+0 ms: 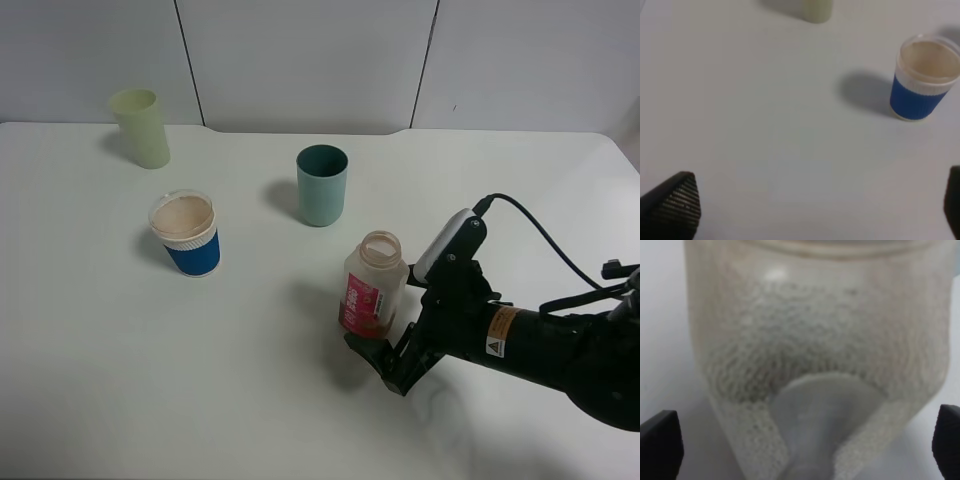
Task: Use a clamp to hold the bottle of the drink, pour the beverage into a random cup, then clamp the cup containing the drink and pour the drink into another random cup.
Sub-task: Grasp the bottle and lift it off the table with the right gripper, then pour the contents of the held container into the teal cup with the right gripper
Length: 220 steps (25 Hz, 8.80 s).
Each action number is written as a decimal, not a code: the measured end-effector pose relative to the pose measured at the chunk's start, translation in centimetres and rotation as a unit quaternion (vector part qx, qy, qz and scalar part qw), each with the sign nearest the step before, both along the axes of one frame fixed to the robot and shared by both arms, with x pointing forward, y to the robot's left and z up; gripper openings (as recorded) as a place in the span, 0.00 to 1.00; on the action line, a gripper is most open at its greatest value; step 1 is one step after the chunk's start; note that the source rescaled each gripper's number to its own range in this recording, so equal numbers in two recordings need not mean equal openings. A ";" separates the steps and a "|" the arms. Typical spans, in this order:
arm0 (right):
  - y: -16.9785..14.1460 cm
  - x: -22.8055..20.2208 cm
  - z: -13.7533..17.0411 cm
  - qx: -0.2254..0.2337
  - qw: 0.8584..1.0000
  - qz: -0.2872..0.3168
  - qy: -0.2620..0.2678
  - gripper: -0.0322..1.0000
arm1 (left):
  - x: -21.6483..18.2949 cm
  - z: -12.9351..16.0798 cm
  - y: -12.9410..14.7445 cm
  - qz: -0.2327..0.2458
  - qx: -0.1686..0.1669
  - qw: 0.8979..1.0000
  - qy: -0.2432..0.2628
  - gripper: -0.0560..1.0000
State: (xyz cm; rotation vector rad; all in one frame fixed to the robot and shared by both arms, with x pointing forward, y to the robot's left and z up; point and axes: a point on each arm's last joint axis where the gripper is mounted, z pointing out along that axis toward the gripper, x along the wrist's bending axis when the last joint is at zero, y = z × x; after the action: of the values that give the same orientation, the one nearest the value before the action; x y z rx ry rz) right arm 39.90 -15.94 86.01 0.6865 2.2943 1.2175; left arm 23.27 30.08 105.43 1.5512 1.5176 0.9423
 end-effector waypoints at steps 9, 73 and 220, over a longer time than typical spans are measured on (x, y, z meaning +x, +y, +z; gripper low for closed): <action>-0.1 0.4 0.4 0.016 0.999 -0.021 -0.018 1.00 | 0.0 0.0 0.0 0.000 0.000 1.000 0.000 0.99; -1.8 2.0 3.9 0.092 0.978 -0.179 -0.060 0.03 | 0.0 0.0 0.0 0.000 0.000 1.000 0.000 0.99; 3.2 21.2 10.9 -0.292 0.955 -0.030 -0.049 0.03 | 0.0 0.0 0.0 0.000 0.000 1.000 0.000 0.99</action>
State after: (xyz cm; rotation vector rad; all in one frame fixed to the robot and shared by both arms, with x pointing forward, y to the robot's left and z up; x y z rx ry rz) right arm 61.05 -12.78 96.96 0.4548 2.3521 0.4797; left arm 23.27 30.08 105.43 1.5512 1.5176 0.9423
